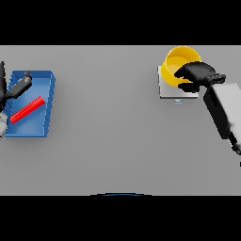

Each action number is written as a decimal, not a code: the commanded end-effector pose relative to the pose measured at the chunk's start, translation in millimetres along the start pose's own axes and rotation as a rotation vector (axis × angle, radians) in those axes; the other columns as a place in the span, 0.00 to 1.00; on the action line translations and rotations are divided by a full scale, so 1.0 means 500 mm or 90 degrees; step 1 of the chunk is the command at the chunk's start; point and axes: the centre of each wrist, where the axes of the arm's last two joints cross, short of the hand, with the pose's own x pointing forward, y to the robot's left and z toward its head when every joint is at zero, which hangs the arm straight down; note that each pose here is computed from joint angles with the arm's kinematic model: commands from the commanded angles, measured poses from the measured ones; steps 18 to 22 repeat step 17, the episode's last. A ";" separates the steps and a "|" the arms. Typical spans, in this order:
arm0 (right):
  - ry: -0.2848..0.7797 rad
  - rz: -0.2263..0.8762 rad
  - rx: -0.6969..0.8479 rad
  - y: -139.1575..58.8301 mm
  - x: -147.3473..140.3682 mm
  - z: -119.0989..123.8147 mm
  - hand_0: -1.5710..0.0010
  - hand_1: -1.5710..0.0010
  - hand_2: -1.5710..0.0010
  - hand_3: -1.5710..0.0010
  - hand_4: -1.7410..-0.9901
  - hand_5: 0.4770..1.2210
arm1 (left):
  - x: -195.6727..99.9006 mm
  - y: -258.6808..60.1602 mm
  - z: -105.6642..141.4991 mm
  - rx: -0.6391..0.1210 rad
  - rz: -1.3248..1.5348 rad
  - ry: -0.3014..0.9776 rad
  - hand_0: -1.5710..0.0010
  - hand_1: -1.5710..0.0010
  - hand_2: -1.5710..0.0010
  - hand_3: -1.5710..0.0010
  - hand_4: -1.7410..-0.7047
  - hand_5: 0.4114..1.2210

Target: Pick up the red beaker and tilt it to pour out 1 green nut into yellow bowl. Pick up the yellow bowl and place it on the metallic measuring scale.

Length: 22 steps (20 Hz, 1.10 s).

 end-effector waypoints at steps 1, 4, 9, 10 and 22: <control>0.010 0.013 0.012 0.003 0.000 -0.002 0.50 0.55 0.50 0.54 0.18 0.74 | 0.002 0.000 0.001 0.000 -0.001 -0.002 1.00 1.00 1.00 1.00 0.99 0.32; 0.002 0.034 0.024 0.005 -0.002 -0.003 0.74 0.77 0.70 0.65 0.23 0.61 | -0.004 -0.002 -0.003 0.004 0.003 0.002 1.00 1.00 1.00 1.00 0.98 0.31; -0.028 0.038 0.019 0.007 0.006 -0.007 0.92 0.92 0.90 0.77 0.27 0.49 | -0.001 -0.008 -0.008 0.002 0.000 0.006 1.00 1.00 1.00 1.00 0.98 0.31; -0.027 0.036 0.016 0.006 -0.004 -0.005 0.93 0.94 0.92 0.79 0.27 0.46 | -0.005 -0.008 -0.010 0.001 0.003 0.005 1.00 1.00 1.00 1.00 0.98 0.31; 0.008 0.014 0.032 0.010 -0.015 -0.002 0.99 0.99 0.98 0.91 0.35 0.35 | 0.002 -0.004 -0.008 0.000 0.000 0.000 1.00 1.00 1.00 1.00 0.98 0.31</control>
